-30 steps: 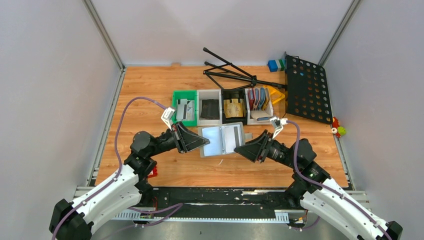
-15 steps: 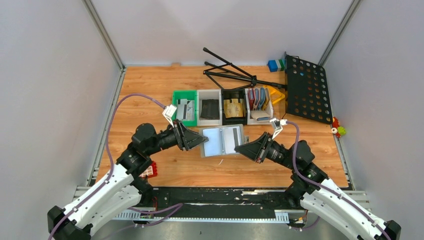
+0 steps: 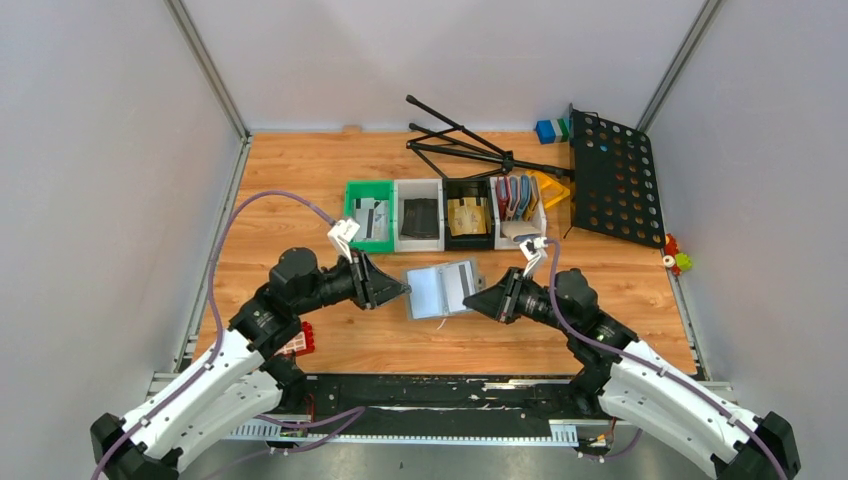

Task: Take the credit cards out of the card holder
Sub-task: Remove the credit card from the card holder.

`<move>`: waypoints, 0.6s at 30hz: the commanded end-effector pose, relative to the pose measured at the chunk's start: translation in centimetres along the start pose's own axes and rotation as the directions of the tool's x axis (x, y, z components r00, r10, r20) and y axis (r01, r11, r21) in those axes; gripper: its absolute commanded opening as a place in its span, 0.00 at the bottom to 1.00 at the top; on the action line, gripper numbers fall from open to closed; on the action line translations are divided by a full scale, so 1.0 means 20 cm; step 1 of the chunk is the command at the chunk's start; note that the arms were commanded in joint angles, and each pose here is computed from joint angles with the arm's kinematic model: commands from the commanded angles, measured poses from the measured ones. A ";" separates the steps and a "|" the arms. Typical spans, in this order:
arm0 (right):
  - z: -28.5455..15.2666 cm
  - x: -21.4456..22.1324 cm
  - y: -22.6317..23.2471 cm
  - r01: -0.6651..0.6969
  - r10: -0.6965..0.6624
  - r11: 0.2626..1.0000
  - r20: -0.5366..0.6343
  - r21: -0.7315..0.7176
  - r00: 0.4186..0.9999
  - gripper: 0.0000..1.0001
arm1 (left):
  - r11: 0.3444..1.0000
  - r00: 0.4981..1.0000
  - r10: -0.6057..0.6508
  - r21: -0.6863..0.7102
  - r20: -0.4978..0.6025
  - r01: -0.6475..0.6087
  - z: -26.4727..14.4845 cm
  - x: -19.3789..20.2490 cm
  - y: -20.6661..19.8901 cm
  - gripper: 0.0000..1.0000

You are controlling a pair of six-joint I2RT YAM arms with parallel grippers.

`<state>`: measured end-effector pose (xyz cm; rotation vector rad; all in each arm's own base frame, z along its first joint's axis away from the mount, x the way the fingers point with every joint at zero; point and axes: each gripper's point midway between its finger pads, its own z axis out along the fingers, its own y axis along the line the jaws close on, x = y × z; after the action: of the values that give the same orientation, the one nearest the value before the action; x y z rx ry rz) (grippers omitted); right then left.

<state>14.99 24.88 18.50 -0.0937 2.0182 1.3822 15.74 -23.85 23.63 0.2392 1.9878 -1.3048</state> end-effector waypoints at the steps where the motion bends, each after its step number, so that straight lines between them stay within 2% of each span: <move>1: 0.00 -0.11 0.21 0.053 -0.045 0.987 0.058 -0.151 0.997 0.00 | 0.979 0.999 -0.008 0.201 -0.049 0.018 0.06 0.08 -0.20 0.38; 7: -0.02 -0.10 0.30 0.040 -0.028 0.969 0.053 -0.245 0.998 0.00 | 0.968 0.989 -0.024 0.244 -0.144 0.059 0.17 0.20 -0.23 0.38; 18: -0.07 -0.07 0.42 -0.020 0.026 0.922 0.010 -0.386 1.000 0.00 | 0.952 0.991 -0.100 0.282 -0.083 0.120 0.20 0.17 -0.23 0.37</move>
<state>13.25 26.74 22.70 -0.1870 1.8670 1.6253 12.59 -30.15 22.29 0.3470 1.9742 -1.6341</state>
